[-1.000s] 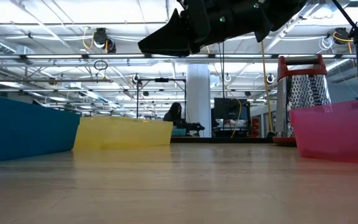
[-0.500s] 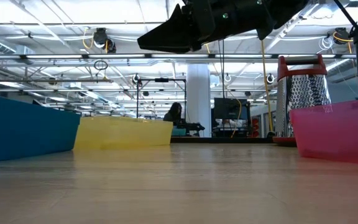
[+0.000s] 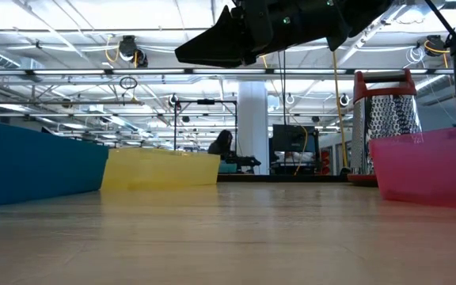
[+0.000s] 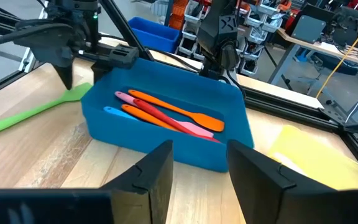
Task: Pick & Place Kitchen Items
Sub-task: Put the green spatula into the blue bin
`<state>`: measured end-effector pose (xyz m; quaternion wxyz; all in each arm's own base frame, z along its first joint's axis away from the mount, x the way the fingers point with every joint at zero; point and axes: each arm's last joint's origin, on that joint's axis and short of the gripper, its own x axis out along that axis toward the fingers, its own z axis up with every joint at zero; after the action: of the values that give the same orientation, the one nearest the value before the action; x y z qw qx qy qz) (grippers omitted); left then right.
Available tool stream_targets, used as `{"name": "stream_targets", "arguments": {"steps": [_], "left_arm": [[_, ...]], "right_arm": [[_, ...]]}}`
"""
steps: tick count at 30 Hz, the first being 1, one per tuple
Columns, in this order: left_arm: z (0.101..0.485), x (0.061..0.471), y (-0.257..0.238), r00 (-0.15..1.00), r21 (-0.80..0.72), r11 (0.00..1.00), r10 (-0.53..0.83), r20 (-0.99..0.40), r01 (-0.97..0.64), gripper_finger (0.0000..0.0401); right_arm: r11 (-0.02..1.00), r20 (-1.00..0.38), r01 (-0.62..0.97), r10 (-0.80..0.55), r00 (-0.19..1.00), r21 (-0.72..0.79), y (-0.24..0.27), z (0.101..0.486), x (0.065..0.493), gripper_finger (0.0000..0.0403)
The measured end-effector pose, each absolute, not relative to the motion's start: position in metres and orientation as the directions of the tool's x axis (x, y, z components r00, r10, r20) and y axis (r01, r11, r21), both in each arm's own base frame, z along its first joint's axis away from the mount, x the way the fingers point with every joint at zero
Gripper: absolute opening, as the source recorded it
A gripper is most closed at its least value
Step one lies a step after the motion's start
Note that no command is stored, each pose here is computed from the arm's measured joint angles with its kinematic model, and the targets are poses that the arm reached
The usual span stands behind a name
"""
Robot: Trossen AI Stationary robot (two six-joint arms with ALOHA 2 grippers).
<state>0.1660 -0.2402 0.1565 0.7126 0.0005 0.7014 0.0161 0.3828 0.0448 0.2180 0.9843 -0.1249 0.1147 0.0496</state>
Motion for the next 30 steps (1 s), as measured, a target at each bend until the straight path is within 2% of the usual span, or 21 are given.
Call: {"name": "stream_targets", "arguments": {"steps": [3, 11, 14, 17, 21, 30], "left_arm": [[0.156, 0.166, -0.239, 0.025, 0.038, 0.999, 0.038, -0.999, 0.023, 0.0223], [0.157, 0.166, -0.249, 0.002, -0.077, 0.996, -0.077, -0.997, 0.047, 0.0198], [0.155, 0.165, -0.248, 0.047, -0.035, 0.997, -0.038, -0.998, 0.064, 0.0198], [0.149, 0.163, -0.242, 0.044, -0.007, 0.998, -0.009, -0.999, 0.063, 0.0200], [0.143, 0.160, -0.240, 0.022, -0.035, 0.997, -0.036, -0.999, 0.066, 0.0200], [0.141, 0.161, -0.243, 0.087, -0.035, 0.993, -0.045, -0.995, 0.115, 0.0200]], "right_arm": [[0.964, -0.238, -0.126, 0.069, 0.969, -0.234, 0.045, 0.218, 0.383, 0.0141], [0.964, -0.239, -0.126, 0.069, 0.969, -0.234, 0.045, 0.218, 0.383, 0.0141], [0.964, -0.239, -0.126, 0.069, 0.969, -0.234, 0.045, 0.218, 0.383, 0.0141], [0.964, -0.239, -0.126, 0.069, 0.969, -0.234, 0.045, 0.218, 0.383, 0.0141], [0.964, -0.239, -0.127, 0.069, 0.968, -0.234, 0.045, 0.218, 0.383, 0.0141], [0.964, -0.241, -0.127, 0.069, 0.968, -0.234, 0.045, 0.218, 0.383, 0.0141]]}}
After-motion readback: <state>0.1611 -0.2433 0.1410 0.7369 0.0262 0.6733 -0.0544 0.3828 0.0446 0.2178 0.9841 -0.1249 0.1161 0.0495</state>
